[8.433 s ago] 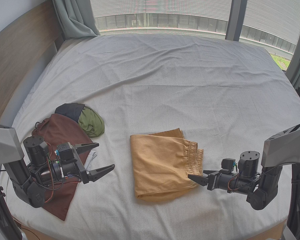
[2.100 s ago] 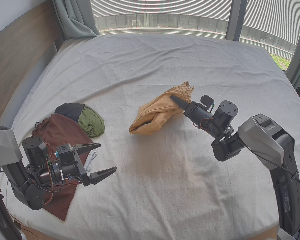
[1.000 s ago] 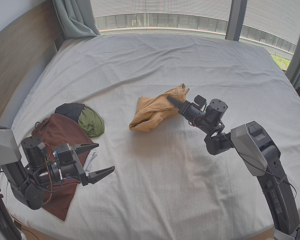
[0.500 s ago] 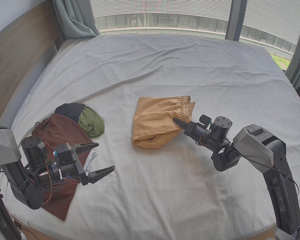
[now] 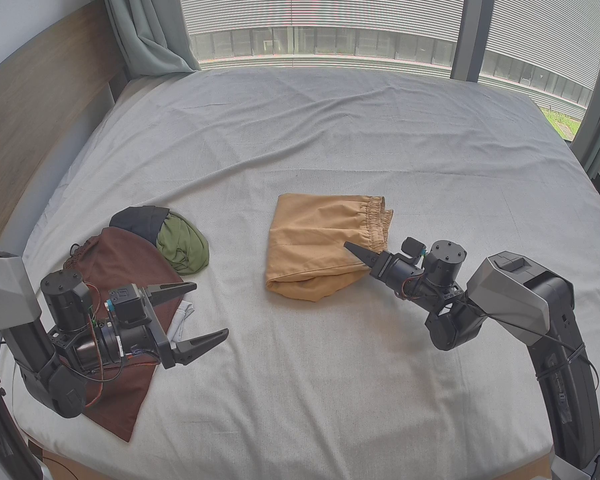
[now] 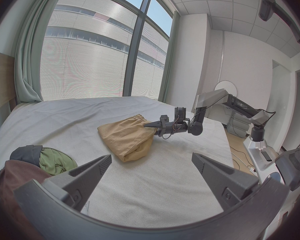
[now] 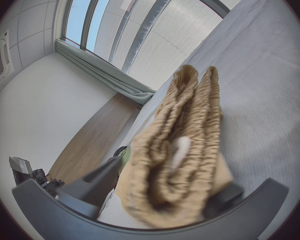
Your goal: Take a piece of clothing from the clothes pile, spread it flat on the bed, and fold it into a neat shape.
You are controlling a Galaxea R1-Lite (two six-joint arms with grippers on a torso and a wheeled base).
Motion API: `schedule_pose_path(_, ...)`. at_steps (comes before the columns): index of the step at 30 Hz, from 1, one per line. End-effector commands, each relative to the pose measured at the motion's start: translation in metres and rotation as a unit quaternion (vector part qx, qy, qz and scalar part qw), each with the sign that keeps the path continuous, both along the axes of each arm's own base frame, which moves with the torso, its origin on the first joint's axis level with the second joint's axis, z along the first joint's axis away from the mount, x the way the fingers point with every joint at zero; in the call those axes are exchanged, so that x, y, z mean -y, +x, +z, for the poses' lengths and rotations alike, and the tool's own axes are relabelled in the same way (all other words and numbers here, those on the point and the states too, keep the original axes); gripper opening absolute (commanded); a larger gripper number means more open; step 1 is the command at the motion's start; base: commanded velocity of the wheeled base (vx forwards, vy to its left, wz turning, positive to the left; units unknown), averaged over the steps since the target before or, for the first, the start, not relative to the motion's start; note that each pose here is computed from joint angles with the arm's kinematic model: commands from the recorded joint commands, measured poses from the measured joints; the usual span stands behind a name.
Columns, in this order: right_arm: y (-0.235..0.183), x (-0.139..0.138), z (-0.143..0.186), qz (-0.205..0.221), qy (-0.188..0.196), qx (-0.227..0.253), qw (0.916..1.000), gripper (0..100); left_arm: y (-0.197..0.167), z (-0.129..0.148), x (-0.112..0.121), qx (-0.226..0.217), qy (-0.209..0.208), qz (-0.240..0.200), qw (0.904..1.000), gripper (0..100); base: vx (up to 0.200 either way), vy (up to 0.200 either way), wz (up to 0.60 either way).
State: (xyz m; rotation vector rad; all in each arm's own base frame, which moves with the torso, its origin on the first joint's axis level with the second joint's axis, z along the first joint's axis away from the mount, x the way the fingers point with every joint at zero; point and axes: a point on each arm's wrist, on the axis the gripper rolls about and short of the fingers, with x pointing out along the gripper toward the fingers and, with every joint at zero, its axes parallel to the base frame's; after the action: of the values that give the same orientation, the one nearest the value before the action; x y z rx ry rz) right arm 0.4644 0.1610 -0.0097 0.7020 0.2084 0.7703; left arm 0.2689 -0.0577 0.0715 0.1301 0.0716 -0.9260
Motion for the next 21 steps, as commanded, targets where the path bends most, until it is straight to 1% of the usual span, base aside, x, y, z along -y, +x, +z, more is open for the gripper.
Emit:
schedule_pose_path(1,-0.014,0.005,-0.014,0.000,-0.017,-0.024,0.9996,100,0.000,0.001,0.000,0.002,0.000,-0.001,1.0000,100,0.000,0.000,0.00)
schedule_pose_path(5,-0.036,0.010,-0.017,0.004,-0.054,-0.047,0.9974,100,0.001,0.001,0.000,0.003,0.000,0.000,1.0000,100,0.000,0.000,0.00)
schedule_pose_path(9,-0.058,0.012,-0.019,0.011,-0.077,-0.067,0.9948,100,0.001,0.001,0.000,0.003,0.000,0.000,1.0000,100,0.000,0.000,0.00)
schedule_pose_path(12,-0.074,0.008,-0.016,0.022,-0.093,-0.064,0.9934,100,0.001,0.001,0.000,0.004,-0.001,0.000,1.0000,100,0.000,0.000,0.00)
schedule_pose_path(16,-0.095,-0.005,0.001,0.045,-0.090,-0.043,0.9940,100,0.002,0.001,0.000,0.004,-0.001,0.001,1.0000,100,0.000,0.000,0.00)
schedule_pose_path(21,-0.110,-0.014,0.040,0.066,-0.073,-0.008,0.9951,100,0.002,0.001,0.000,0.004,-0.001,0.000,1.0000,100,0.000,0.000,0.00)
